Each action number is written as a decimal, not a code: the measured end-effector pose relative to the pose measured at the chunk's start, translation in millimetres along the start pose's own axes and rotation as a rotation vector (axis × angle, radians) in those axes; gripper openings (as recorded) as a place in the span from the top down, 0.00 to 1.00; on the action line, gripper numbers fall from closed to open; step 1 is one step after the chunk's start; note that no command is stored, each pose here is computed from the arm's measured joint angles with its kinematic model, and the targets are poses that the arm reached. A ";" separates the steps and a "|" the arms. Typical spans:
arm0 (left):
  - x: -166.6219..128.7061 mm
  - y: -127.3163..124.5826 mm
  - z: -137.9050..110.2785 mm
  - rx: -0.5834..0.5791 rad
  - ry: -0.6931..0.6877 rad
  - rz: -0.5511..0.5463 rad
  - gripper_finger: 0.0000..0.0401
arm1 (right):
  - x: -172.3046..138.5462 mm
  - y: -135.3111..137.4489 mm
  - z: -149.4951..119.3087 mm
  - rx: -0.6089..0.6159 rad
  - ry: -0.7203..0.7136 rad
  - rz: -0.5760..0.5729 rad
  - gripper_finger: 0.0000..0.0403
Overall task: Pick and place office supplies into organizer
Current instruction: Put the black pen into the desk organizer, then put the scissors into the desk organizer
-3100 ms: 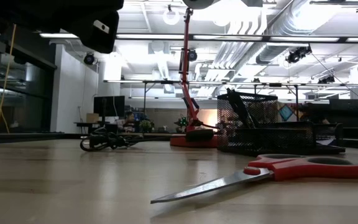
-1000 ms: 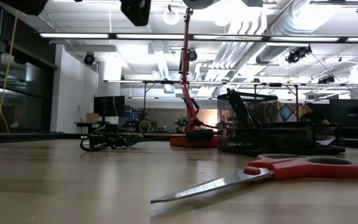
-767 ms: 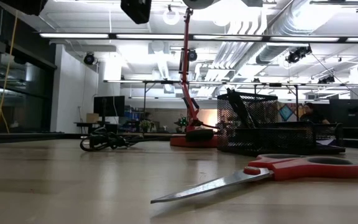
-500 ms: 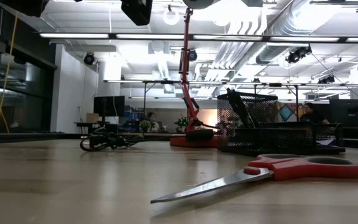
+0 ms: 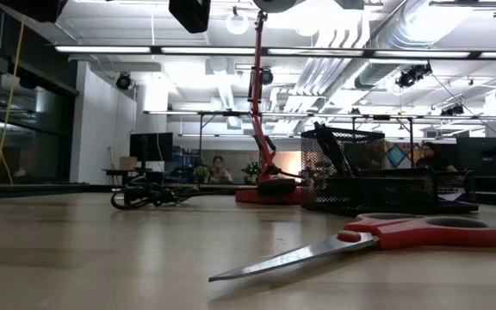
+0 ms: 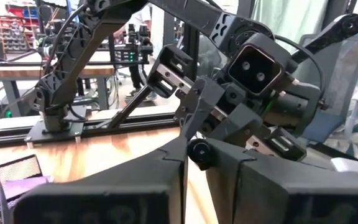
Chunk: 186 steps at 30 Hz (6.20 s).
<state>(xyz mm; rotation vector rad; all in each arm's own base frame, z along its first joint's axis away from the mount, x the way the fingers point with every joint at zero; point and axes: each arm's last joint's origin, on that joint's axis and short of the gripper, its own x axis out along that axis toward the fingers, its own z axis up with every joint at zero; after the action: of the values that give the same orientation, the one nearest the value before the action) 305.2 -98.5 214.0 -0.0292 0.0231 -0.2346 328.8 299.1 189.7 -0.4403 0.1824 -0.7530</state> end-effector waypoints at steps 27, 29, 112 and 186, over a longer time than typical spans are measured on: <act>4.7 51.9 5.7 0.120 0.153 0.373 0.95 | -85.1 -4.1 -8.4 0.046 0.103 0.220 0.64; 9.1 65.8 13.3 0.130 0.213 0.389 0.95 | -85.3 -4.0 -10.1 0.031 0.158 0.233 0.64; -37.6 -1.5 -15.3 0.001 -0.083 -0.127 0.71 | -91.5 -2.4 -23.0 0.166 0.125 0.203 0.64; -54.6 -4.1 -22.1 -0.123 0.034 -0.262 0.71 | -0.7 50.7 25.5 0.103 0.378 0.711 0.73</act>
<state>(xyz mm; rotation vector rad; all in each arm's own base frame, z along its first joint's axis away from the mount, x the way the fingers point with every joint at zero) 250.5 -90.3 193.0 -0.1510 0.0680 -0.4952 367.7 340.4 189.7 -0.1072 0.6151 -0.1341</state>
